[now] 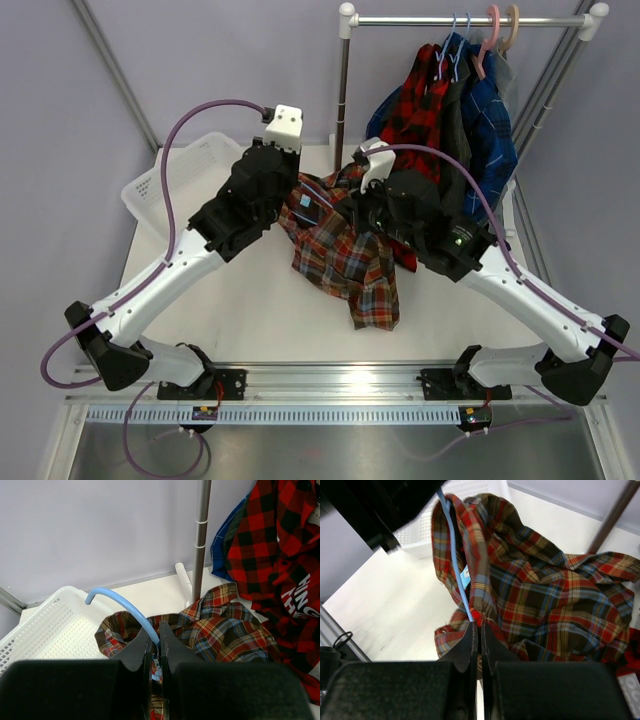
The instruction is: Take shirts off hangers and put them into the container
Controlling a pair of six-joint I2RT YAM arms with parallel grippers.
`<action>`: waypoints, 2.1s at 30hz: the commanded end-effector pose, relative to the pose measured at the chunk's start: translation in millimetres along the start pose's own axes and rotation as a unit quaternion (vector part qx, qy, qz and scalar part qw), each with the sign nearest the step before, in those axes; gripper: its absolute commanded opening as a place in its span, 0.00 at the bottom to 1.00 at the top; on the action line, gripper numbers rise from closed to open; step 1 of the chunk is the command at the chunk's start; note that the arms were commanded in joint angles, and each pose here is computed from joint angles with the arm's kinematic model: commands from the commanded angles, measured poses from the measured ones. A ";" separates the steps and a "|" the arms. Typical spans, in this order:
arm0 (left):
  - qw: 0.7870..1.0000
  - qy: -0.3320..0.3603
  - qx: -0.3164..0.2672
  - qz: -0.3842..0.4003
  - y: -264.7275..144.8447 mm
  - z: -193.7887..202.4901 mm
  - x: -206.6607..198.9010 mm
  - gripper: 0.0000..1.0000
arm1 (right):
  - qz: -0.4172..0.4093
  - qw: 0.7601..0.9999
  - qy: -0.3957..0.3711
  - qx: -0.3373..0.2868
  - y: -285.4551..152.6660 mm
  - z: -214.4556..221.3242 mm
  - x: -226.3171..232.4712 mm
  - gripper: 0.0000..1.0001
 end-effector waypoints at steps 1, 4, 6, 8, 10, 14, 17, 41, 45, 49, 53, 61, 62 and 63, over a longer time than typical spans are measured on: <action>0.995 -0.053 -0.066 -0.057 -7.7 -34.4 31.6 0.00 | 0.024 0.999 -0.002 -0.027 -28.8 -3.2 -8.2 0.00; 0.992 -0.065 -0.069 -0.081 -5.7 -35.7 51.6 0.00 | 0.043 0.998 0.001 -0.036 -42.3 4.7 -17.5 0.00; 0.991 -0.069 -0.068 -0.087 -4.9 -36.2 58.5 0.00 | 0.055 0.998 0.001 -0.033 -46.1 15.0 -24.1 0.00; 0.991 -0.074 -0.065 -0.090 -3.9 -35.2 66.9 0.00 | 0.072 0.997 0.002 -0.040 -54.0 21.6 -31.3 0.00; 0.990 -0.075 -0.063 -0.099 -3.6 -33.3 76.9 0.00 | 0.086 0.995 0.002 -0.044 -59.3 27.9 -37.4 0.00; 0.984 -0.108 -0.051 -0.129 -1.0 -28.0 93.9 0.00 | 0.081 0.995 0.010 -0.051 -66.4 36.0 -40.1 0.00; 0.977 -0.127 -0.043 -0.166 0.7 -24.3 102.8 0.00 | 0.039 0.997 0.018 -0.063 -71.2 35.4 -32.7 0.00; 0.967 -0.185 -0.033 -0.175 43.3 -23.5 60.5 0.00 | -0.149 0.983 -0.003 -0.110 -72.5 -35.4 27.1 0.00; 0.966 -0.177 -0.043 -0.183 47.1 -37.0 63.4 0.00 | -0.138 0.988 -0.007 -0.068 -63.2 -13.6 21.1 0.00; 0.965 -0.172 -0.054 -0.193 45.2 -49.1 69.0 0.00 | -0.077 0.996 0.003 -0.054 -58.6 16.8 0.1 0.00; 0.964 -0.170 -0.055 -0.198 43.3 -49.2 75.0 0.00 | -0.009 0.998 0.005 -0.058 -67.1 38.8 -23.5 0.00; 0.973 -0.201 -0.058 -0.098 35.2 -43.5 59.1 0.00 | 0.014 1.000 -0.002 -0.026 -52.1 72.0 -35.0 0.00; 0.973 -0.207 -0.065 -0.078 26.9 -48.3 58.4 0.00 | 0.011 1.000 -0.001 -0.015 -45.2 77.8 -34.2 0.00; 0.973 -0.210 -0.067 -0.064 23.4 -48.8 55.5 0.00 | 0.006 1.000 -0.001 0.002 -32.3 86.1 -32.4 0.00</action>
Point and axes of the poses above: each gripper's point midway between its finger pads, its own y axis out along the fingers, its own x axis along the line the jaws close on, z = x × y, the point moved 7 cm from there along -y, back along the fingers, and after that the axes turned 6 degrees about y, right-handed, at the moved point
